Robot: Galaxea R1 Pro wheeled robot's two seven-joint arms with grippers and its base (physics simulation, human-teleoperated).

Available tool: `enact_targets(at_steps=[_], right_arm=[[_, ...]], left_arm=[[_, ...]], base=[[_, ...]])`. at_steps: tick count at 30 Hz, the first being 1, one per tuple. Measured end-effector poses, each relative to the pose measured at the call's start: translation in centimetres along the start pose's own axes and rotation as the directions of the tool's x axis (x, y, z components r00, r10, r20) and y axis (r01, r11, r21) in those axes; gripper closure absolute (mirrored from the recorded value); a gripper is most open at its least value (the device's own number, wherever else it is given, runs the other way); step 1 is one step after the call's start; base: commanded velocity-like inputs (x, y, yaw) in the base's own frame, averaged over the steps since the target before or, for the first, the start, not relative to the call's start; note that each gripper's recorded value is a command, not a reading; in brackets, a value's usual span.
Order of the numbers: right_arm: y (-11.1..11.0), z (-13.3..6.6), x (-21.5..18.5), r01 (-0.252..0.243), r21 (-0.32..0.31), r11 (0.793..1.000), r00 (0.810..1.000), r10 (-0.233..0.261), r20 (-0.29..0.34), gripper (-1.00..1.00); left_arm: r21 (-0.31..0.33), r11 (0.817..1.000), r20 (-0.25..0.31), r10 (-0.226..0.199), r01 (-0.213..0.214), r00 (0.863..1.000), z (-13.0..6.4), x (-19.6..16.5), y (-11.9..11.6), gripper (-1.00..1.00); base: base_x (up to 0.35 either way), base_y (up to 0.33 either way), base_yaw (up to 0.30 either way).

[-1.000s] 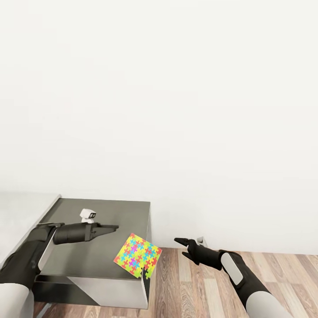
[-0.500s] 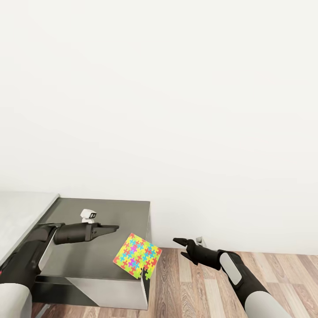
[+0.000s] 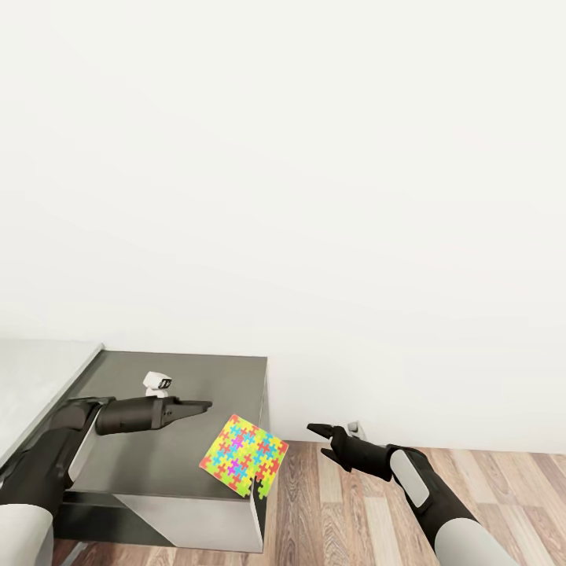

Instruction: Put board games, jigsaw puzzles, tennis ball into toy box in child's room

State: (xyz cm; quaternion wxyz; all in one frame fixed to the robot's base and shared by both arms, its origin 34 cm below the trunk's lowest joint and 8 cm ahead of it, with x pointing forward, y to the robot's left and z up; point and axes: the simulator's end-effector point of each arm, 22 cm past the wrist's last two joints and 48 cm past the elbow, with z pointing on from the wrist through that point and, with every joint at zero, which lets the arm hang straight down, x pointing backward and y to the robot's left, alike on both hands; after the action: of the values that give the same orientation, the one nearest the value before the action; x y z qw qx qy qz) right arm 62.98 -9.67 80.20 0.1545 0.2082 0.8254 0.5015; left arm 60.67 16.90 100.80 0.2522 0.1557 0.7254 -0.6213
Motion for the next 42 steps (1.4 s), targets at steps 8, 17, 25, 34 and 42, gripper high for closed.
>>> enact_targets(at_steps=[8,17,25,34,42], right_arm=[[-0.6,0.5,-0.2,-0.001,-0.003,1.000,1.000,0.001,0.000,-1.00],[-1.1,1.1,-0.3,0.002,-0.013,1.000,1.000,-0.002,0.000,-1.00],[-1.7,1.9,-0.2,0.004,-0.015,1.000,1.000,-0.004,-0.001,-1.00],[-2.5,2.4,-0.3,0.005,-0.017,1.000,1.000,-0.005,-0.001,-1.00],[-2.7,2.5,-0.3,0.006,-0.018,1.000,1.000,-0.006,-0.001,-1.00]], left_arm=[[0.000,1.000,0.000,0.001,-0.001,1.000,0.1,0.3,0.8,-1.00],[0.000,1.000,0.002,0.001,-0.001,1.000,0.2,0.6,1.7,-1.00],[0.000,1.000,0.000,0.001,-0.001,1.000,0.4,1.0,2.6,-1.00],[0.000,1.000,0.001,0.001,-0.001,1.000,0.5,1.4,3.5,-1.00],[0.001,1.000,0.003,0.001,-0.001,1.000,0.5,1.5,3.7,-1.00]], base=[[0.000,0.000,0.000],[0.000,0.000,0.000],[0.000,0.000,0.000],[0.000,0.000,0.000],[0.000,0.000,0.000]])
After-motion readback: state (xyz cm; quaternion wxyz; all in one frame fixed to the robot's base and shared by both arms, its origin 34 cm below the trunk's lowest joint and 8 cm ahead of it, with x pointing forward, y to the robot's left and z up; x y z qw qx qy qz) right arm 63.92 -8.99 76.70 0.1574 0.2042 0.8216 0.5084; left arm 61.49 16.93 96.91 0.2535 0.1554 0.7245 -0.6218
